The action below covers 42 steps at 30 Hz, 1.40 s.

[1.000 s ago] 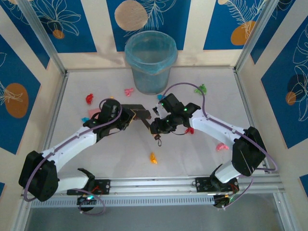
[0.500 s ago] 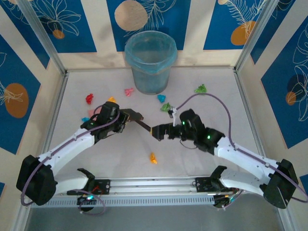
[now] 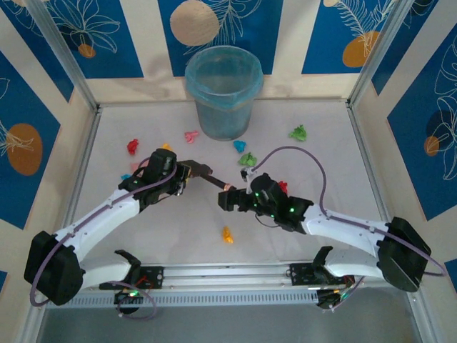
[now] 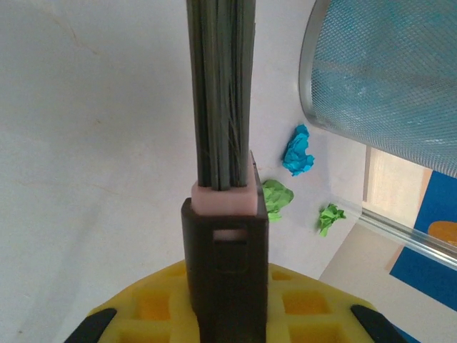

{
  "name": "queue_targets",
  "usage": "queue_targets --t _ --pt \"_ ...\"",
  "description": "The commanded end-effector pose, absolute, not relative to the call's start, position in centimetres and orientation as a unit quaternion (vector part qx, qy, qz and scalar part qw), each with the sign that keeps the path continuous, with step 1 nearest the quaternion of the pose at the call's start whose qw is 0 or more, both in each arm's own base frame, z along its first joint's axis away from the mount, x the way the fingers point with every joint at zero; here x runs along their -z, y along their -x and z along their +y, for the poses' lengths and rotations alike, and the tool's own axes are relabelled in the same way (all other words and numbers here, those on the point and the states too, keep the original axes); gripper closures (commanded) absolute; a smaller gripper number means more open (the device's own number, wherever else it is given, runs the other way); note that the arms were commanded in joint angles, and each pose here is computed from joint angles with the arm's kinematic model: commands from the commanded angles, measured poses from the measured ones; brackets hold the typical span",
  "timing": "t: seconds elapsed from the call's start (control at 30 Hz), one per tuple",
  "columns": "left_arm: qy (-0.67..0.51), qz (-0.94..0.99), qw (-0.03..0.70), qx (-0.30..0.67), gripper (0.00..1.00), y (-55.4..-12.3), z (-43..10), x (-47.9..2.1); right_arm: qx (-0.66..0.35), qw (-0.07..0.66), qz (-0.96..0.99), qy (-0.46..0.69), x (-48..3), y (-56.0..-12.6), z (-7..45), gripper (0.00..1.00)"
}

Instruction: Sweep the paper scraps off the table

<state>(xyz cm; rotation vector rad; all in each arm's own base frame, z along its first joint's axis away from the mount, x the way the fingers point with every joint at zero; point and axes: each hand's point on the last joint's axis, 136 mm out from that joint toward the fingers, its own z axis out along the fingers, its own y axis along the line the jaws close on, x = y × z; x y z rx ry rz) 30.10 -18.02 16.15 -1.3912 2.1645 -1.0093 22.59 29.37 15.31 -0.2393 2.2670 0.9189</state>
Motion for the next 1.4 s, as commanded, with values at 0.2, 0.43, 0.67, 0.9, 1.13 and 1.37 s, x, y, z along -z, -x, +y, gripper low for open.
queue_targets --t 0.2,0.43,0.67,0.9,1.13,1.37 --pt "0.510 0.744 0.199 0.383 1.00 -30.7 -18.1 -18.6 -0.385 0.321 0.861 0.087 -17.2 -24.8 32.4 0.30" --pt "0.518 0.738 0.206 0.380 1.00 -30.6 -17.5 -18.5 -0.389 0.307 0.864 0.089 -16.7 -25.3 33.0 0.46" --pt "0.517 0.740 0.201 0.380 1.00 -30.8 -17.8 -18.3 -0.386 0.309 0.864 0.090 -16.4 -25.5 33.0 0.59" --pt "0.517 0.742 0.198 0.378 1.00 -30.8 -17.9 -18.0 -0.383 0.322 0.861 0.091 -16.9 -26.0 32.5 0.67" --pt "0.516 0.743 0.200 0.378 1.00 -30.8 -17.8 -17.9 -0.379 0.328 0.861 0.089 -17.3 -26.4 31.8 0.86" --pt "0.446 0.753 0.256 0.410 0.26 -31.7 -18.3 -20.4 -0.371 0.322 0.865 0.102 -18.4 -26.4 30.8 1.00"
